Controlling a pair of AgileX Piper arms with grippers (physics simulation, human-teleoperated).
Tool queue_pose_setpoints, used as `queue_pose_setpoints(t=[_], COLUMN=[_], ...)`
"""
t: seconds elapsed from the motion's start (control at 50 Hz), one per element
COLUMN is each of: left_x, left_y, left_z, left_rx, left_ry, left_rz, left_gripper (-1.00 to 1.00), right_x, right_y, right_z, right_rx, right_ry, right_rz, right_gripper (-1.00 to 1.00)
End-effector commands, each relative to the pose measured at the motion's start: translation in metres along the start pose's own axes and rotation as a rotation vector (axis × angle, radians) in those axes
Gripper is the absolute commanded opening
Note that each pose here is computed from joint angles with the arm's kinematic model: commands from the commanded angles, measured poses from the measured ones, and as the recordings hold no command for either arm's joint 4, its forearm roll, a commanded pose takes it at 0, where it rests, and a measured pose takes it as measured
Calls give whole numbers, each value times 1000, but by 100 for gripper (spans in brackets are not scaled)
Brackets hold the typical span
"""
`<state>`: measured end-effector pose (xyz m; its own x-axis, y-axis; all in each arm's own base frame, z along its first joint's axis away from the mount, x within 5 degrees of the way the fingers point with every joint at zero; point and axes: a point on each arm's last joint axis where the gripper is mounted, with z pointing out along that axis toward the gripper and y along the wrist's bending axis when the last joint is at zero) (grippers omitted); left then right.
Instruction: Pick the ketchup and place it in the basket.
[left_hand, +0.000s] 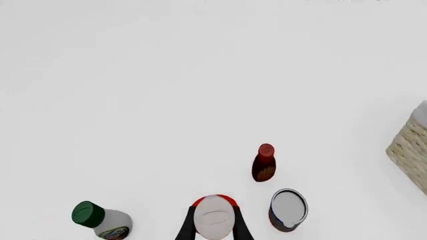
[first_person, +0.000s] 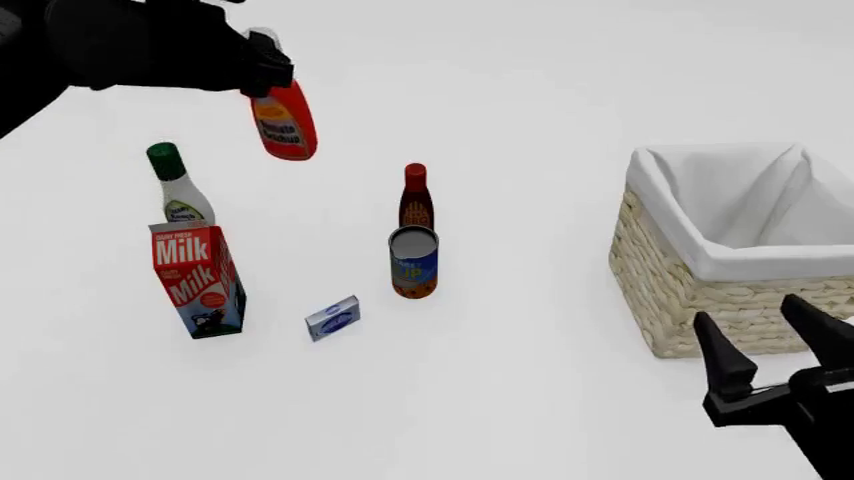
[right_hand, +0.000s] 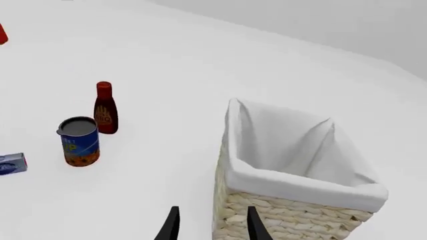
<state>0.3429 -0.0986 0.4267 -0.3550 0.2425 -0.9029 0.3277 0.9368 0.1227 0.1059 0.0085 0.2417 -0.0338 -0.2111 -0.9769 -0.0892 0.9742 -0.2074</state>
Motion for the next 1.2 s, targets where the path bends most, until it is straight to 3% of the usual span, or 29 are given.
queue_pose_setpoints(t=[0.02,0.12,0.38,0.84,1.2], left_x=[-7,-7,-7,-3,-1], left_y=[-10,-10,-25,-47,-58], left_z=[-39,-49,-75,-114,-128], left_rx=[28,29,77,165,214], left_ry=[-22,-22,-20,-21,-12], left_rz=[19,15,10,44,59], left_gripper=[-100,-100,-100,-100,-100], right_x=[-34,-59,-96,-144,-162], right_y=[1,5,24,66,95], right_z=[2,3,15,25,32], right_rx=[-72,-138,-323,-592,-700], right_ry=[-29,-64,-85,-113,-145], right_rz=[-44,-19,-15,-61,-89], right_gripper=[100,100,100,100,100])
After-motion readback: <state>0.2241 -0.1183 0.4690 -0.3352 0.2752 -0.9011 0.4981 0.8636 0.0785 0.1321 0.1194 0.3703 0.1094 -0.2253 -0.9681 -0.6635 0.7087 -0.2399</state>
